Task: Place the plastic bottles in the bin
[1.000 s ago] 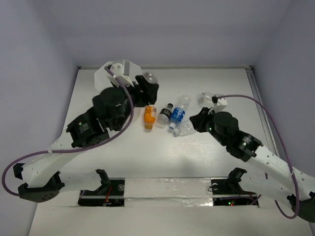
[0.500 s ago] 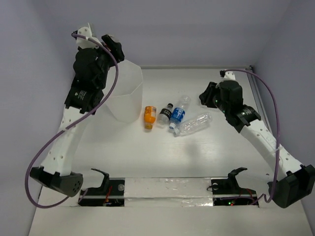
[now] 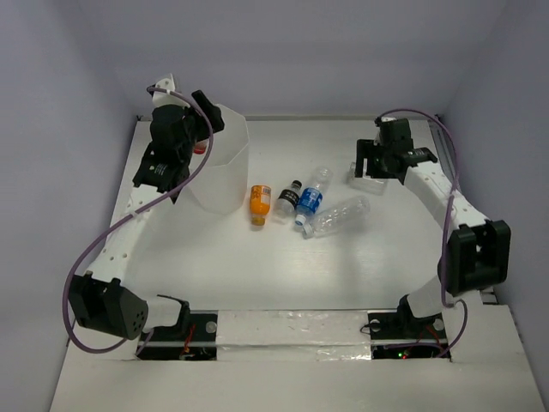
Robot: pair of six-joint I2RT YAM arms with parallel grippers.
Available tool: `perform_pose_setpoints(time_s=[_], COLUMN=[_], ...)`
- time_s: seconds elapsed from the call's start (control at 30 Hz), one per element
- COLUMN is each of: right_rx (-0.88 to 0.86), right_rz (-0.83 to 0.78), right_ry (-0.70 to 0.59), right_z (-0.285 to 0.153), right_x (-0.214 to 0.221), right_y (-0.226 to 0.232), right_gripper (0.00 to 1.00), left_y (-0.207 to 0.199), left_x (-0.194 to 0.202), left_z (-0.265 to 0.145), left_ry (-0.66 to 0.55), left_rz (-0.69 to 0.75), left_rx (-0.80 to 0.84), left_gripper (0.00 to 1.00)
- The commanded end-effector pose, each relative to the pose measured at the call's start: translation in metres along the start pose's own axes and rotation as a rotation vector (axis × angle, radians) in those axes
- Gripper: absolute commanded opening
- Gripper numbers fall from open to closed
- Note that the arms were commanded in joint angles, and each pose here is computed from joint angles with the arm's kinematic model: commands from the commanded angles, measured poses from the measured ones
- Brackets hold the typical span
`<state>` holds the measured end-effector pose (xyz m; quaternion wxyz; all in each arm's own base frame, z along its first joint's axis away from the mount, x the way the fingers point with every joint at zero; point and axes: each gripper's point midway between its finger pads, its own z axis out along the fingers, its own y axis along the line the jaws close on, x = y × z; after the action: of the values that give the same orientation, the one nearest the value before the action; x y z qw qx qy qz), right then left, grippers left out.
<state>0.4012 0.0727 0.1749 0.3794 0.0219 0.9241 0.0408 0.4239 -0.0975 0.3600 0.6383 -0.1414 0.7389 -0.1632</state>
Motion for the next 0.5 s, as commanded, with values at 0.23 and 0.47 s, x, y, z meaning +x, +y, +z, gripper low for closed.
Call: perform_pose_setpoints(time_s=[0.23,0.47], right_rx=[0.222,0.213], right_rz=[-0.212,-0.313], right_ry=[0.156,0.249], right_z=[0.035,0.068], right_x=[-0.015,-0.002], right_y=[-0.040,-0.043], right_gripper=[0.95,0.97], left_y=[-0.045,-0.064], left_x=[-0.070,-0.043], left_z=[-0.055,-0.108], left_ry=[-0.156,-0.079], left_rz=[-0.039,-0.042], left_rx=[0.204,0.385], left_gripper=[0.95,0.94])
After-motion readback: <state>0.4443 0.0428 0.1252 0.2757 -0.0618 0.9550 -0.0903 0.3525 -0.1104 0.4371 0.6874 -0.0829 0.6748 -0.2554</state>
